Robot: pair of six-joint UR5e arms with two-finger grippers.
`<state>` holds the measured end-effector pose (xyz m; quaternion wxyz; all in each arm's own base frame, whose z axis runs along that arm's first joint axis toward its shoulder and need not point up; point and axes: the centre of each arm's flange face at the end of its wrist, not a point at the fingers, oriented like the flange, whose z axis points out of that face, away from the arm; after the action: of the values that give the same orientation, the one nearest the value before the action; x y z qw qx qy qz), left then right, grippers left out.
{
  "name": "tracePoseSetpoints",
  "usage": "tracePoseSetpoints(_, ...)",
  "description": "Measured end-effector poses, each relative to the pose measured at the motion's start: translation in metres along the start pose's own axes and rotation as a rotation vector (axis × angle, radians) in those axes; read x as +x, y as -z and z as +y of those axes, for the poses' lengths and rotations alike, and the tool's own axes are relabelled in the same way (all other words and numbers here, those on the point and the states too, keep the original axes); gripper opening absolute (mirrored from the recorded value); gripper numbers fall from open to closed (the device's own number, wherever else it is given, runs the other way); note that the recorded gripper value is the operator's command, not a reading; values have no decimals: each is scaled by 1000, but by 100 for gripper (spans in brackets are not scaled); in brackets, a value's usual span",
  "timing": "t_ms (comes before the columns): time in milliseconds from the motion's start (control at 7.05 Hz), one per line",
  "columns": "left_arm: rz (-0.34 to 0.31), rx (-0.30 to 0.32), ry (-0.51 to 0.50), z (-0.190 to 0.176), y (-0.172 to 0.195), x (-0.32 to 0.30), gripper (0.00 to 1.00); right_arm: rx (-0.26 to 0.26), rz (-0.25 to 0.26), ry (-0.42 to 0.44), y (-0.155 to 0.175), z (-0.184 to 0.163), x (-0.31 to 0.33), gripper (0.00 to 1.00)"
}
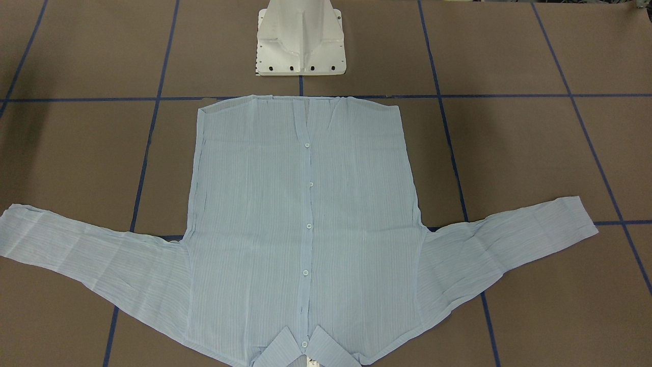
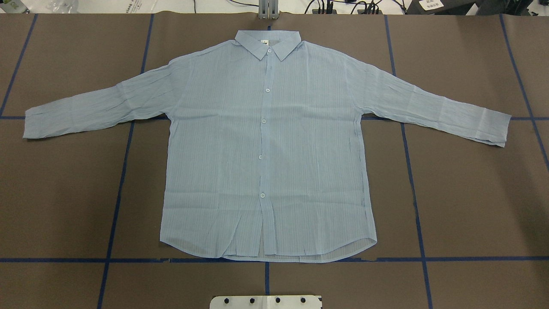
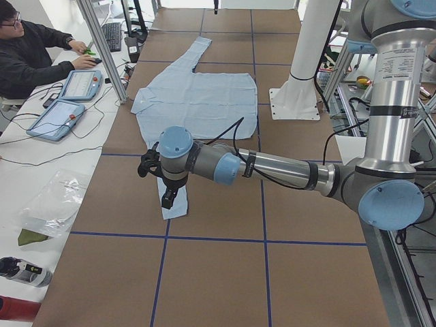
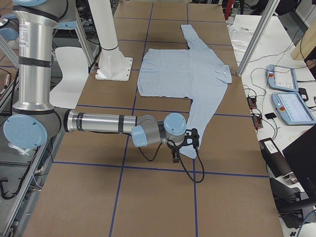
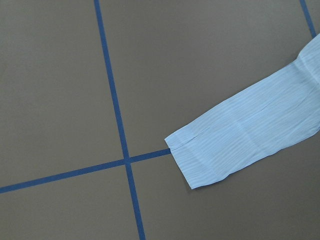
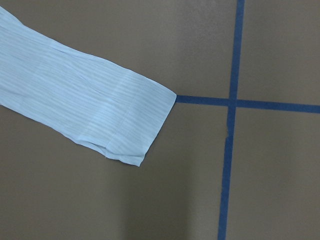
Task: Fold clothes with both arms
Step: 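Move the right gripper toward the cuff of the sleeve nearest it, then lower the right gripper onto the sleeve cuff and close on it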
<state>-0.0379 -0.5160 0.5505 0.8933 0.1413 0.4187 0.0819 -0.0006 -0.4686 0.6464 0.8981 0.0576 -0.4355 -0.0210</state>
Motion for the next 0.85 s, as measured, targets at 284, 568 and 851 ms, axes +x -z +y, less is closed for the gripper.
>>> tracePoseSetpoints(284, 13, 5, -6, -6, -1, 2, 100, 8, -20, -17, -35, -21, -7, 100)
tracePoseSetpoints(568, 11, 6, -12, -7, -1, 3, 100, -7, -2, -38, -66, -42, -31, 100)
tracePoseSetpoints(851, 7, 7, -14, -8, -1, 3, 100, -24, 43, -52, -95, -49, -56, 99)
